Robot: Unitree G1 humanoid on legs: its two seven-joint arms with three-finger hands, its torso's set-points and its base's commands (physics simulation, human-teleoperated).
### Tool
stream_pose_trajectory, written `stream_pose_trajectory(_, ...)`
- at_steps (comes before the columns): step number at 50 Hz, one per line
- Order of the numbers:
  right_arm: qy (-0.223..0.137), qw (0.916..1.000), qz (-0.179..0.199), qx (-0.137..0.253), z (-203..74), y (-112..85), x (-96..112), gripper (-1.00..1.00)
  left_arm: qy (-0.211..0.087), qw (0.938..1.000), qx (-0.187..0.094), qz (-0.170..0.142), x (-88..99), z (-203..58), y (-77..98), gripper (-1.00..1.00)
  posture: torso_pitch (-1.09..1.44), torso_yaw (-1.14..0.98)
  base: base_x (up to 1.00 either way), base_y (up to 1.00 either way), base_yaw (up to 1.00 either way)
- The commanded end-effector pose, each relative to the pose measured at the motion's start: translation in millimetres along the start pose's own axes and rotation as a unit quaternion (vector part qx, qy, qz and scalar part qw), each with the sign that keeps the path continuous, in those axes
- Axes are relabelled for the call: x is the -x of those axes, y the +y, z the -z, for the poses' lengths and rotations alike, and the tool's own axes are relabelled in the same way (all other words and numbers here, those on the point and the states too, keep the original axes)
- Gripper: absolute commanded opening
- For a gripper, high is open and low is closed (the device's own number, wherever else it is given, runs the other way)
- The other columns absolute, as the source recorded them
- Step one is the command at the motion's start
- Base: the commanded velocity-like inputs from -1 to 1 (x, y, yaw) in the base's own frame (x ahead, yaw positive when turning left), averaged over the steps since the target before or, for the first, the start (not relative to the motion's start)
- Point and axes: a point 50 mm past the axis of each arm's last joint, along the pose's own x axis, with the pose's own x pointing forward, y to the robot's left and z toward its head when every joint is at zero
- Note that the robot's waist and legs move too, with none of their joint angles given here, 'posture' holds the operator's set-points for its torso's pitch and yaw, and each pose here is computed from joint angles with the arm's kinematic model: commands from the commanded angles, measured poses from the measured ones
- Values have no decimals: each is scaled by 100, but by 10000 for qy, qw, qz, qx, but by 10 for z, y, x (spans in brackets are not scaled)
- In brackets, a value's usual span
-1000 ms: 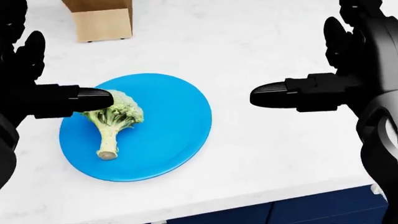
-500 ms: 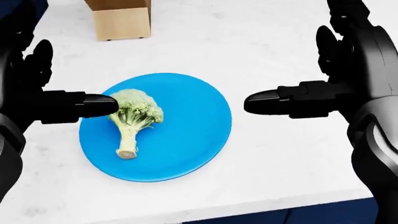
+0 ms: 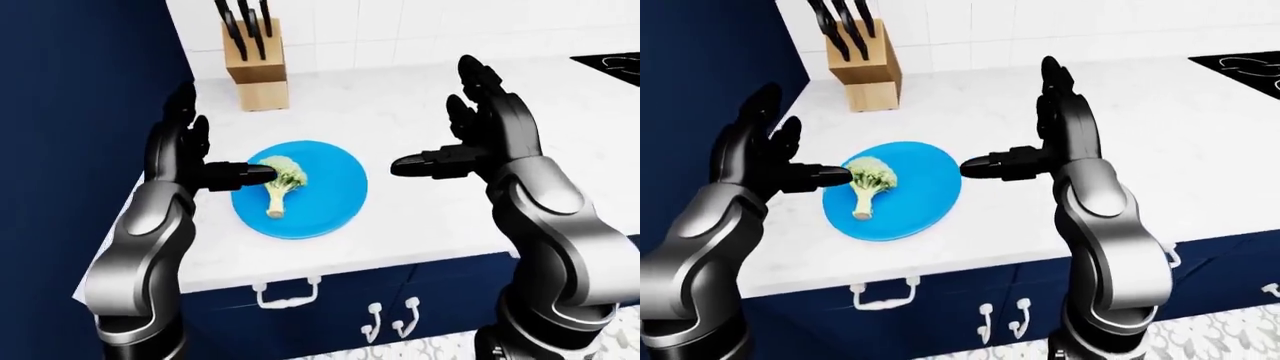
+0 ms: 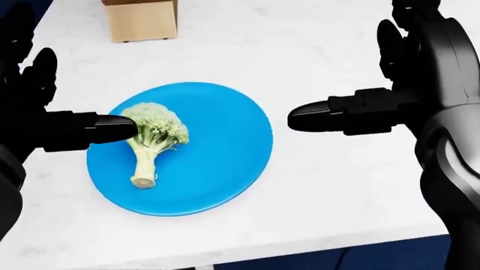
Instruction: Place the broccoli on the top rack of the oven.
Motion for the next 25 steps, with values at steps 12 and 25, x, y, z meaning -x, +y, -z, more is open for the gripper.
stream_pose_trajectory(12, -372, 9971, -647, 164, -274, 185, -41, 100, -515, 9985, 110, -118, -9, -264, 59, 100, 0, 0, 0, 0, 0)
stream_pose_trajectory(25, -363, 9891, -1400, 281, -386, 541, -152, 100, -565, 9981, 134, -193, -24, -324, 102, 100, 0, 0, 0, 0, 0)
